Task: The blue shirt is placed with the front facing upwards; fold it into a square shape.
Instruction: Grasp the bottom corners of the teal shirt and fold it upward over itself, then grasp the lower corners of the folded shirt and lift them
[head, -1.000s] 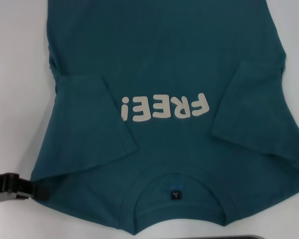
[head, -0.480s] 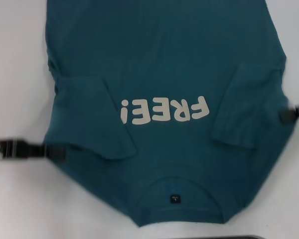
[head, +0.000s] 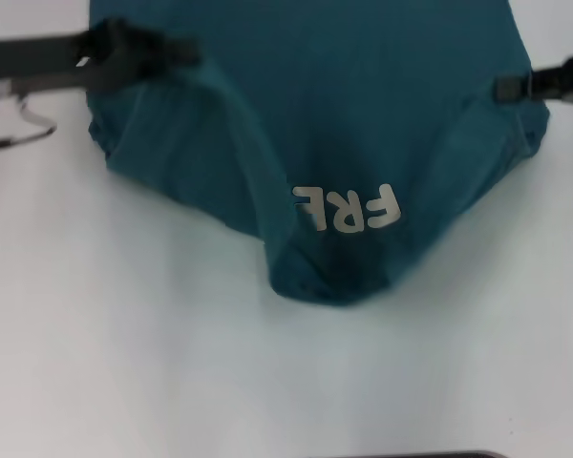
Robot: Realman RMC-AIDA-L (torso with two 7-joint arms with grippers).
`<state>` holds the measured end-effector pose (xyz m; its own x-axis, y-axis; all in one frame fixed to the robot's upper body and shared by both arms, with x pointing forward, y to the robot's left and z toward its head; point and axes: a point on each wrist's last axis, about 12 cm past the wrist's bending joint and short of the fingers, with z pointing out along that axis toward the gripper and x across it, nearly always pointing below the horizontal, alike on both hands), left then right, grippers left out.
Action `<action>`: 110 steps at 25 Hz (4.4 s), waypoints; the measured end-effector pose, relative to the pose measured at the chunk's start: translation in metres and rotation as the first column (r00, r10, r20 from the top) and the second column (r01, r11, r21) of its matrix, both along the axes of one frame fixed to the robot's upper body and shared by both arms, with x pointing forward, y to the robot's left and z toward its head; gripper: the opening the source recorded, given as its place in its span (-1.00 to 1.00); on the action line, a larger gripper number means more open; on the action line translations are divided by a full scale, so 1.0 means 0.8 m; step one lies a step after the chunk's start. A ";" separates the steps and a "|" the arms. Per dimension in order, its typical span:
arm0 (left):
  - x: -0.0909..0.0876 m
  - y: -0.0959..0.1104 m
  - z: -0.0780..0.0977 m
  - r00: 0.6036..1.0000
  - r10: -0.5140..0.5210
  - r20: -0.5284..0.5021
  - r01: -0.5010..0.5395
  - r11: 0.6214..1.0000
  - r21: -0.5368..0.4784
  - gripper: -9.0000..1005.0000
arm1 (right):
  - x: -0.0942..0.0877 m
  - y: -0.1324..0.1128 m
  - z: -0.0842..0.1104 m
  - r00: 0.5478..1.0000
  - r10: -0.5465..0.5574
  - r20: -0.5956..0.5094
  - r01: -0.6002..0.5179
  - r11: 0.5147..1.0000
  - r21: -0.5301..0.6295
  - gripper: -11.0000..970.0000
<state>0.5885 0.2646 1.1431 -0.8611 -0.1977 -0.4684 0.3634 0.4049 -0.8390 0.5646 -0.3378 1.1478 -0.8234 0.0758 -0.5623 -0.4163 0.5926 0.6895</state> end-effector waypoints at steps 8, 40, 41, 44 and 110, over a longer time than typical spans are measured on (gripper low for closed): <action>0.060 -0.052 0.000 0.962 0.146 0.231 -0.180 0.975 0.132 -0.89 | 0.045 0.012 -0.007 0.967 -0.186 0.173 0.195 0.980 -0.032 -0.90; 0.110 -0.110 -0.018 0.776 0.107 0.621 -0.477 0.743 0.468 -0.90 | 0.124 0.064 -0.055 0.797 -0.330 0.506 0.528 0.788 -0.317 -0.88; 0.111 -0.112 -0.018 0.775 0.103 0.623 -0.478 0.742 0.471 -0.90 | 0.125 0.063 -0.055 0.794 -0.334 0.507 0.533 0.785 -0.316 -0.88; 0.112 -0.113 -0.017 0.773 0.105 0.626 -0.482 0.739 0.471 -0.90 | 0.126 0.063 -0.054 0.791 -0.335 0.512 0.536 0.783 -0.315 -0.88; 0.018 0.039 -0.070 0.925 0.376 -0.058 -0.364 0.920 0.145 0.86 | -0.079 -0.051 -0.075 0.911 -0.261 0.320 0.242 0.965 0.098 0.78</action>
<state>0.6027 0.2957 1.0873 -0.7747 -0.4524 -0.4417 0.0986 0.6036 -0.7912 0.5018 -0.3786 1.0876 -0.5438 0.2947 -0.7857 -0.4658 0.6728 0.5748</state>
